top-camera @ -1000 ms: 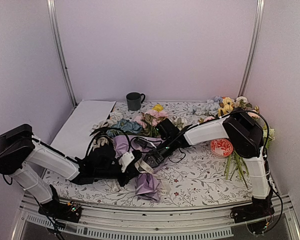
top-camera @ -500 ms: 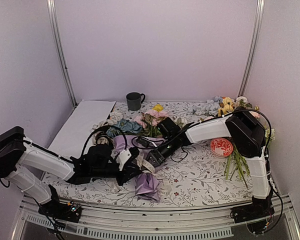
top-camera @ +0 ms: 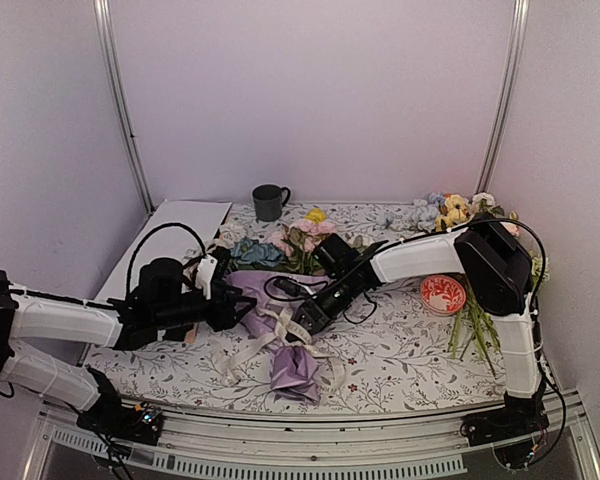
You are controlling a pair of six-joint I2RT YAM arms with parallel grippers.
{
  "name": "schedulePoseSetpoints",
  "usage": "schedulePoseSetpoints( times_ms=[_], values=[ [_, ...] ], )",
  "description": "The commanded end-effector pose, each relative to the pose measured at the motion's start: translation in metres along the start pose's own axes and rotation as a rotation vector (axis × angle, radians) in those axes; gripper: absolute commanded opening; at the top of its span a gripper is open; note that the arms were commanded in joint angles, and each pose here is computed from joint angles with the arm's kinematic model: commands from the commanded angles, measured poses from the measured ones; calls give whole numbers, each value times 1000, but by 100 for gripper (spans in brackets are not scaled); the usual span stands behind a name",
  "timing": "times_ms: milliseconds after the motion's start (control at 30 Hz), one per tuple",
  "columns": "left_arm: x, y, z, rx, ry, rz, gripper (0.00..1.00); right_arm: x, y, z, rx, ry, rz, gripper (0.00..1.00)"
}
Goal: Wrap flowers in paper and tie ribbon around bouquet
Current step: Cross the half-tied ribbon over the folded bouquet.
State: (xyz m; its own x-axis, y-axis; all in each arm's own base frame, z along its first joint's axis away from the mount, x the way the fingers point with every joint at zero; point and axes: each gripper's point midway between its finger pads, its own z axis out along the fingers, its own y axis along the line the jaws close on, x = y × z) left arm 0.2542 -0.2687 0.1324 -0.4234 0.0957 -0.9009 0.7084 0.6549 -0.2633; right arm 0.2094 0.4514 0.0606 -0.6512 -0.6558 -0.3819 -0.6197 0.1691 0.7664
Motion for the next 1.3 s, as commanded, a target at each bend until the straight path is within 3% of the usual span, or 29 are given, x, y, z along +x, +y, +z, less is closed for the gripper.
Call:
schedulePoseSetpoints(
  times_ms=[0, 400, 533, 600, 700, 767, 833, 867, 1267],
  values=[
    [21, 46, 15, -185, 152, -161, 57, -12, 16, -9, 29, -19, -62, 0],
    [53, 8, 46, 72, 330, -210, 62, -12, 12, -8, 47, -16, -56, 0],
    [62, 9, 57, 73, 369, -210, 61, -12, 12, -8, 47, -15, -58, 0],
    [59, 7, 59, 93, 355, -207, 56, -11, 12, -8, 50, -16, -57, 0],
    [58, 4, 59, 109, 354, -208, 41, -10, 10, -8, 61, -15, -56, 0],
    [61, 3, 58, 112, 360, -208, 27, -11, 9, -9, 73, -18, -57, 0],
    [62, 4, 57, 110, 360, -211, 3, -14, 8, -11, 87, -25, -59, 0],
    [62, 4, 55, 106, 356, -212, 0, -14, 8, -12, 93, -26, -59, 0],
    [36, 11, 29, 14, 236, -162, 0, -17, 3, -34, 198, -43, -46, 0]
  ],
)
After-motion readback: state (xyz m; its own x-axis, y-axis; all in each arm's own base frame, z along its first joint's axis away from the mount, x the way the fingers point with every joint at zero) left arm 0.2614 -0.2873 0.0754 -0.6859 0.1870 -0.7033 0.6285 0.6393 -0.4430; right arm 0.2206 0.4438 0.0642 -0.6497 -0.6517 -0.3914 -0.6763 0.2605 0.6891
